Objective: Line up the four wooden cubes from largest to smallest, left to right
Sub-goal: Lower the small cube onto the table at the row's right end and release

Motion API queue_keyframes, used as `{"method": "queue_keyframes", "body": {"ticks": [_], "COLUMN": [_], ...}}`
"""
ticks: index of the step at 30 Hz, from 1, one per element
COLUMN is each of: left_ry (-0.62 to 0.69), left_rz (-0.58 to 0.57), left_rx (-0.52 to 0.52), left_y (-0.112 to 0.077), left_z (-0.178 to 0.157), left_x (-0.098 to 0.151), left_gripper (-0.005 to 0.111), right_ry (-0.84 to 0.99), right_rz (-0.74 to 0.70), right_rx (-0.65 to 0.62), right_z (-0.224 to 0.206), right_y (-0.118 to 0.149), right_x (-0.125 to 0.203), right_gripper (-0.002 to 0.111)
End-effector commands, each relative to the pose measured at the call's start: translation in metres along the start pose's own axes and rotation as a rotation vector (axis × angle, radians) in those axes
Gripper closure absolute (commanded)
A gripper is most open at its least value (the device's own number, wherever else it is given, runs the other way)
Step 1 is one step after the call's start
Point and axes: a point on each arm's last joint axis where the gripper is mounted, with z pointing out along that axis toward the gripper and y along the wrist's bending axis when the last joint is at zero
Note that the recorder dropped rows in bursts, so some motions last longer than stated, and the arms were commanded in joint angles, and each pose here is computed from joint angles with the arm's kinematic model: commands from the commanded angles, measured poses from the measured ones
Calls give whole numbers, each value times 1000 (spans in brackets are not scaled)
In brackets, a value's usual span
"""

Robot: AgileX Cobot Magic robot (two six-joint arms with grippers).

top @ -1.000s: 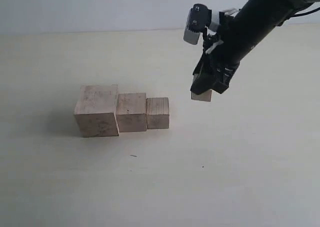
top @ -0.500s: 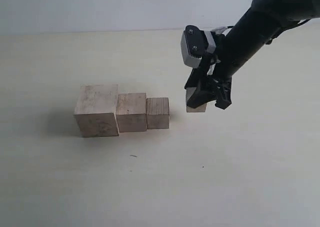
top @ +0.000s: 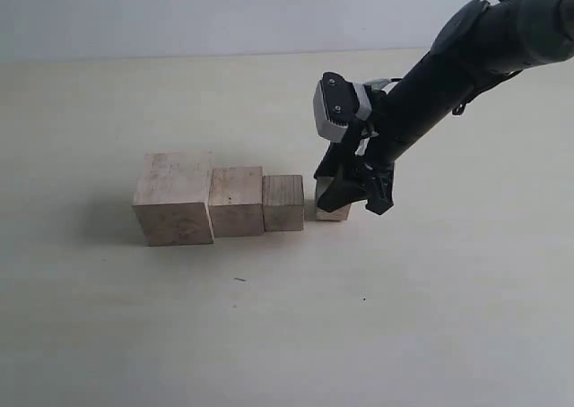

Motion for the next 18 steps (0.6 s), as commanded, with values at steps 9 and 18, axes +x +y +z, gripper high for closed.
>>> {"method": "queue_keyframes", "body": {"ticks": [9,18], "left_ry": [-8,-8], "left_rz": [0,0], "left_rx": [9,9], "left_y": [-1,-1], "left_z": [0,0], "left_x": [-1,-1], "left_gripper": [107,107], "right_ry": [-15,-18], "right_rz": [7,12], "right_rx": [-17,-26], "right_z": [2,4], "right_y": [2,2], "right_x": [0,1], "right_gripper": [108,98]}}
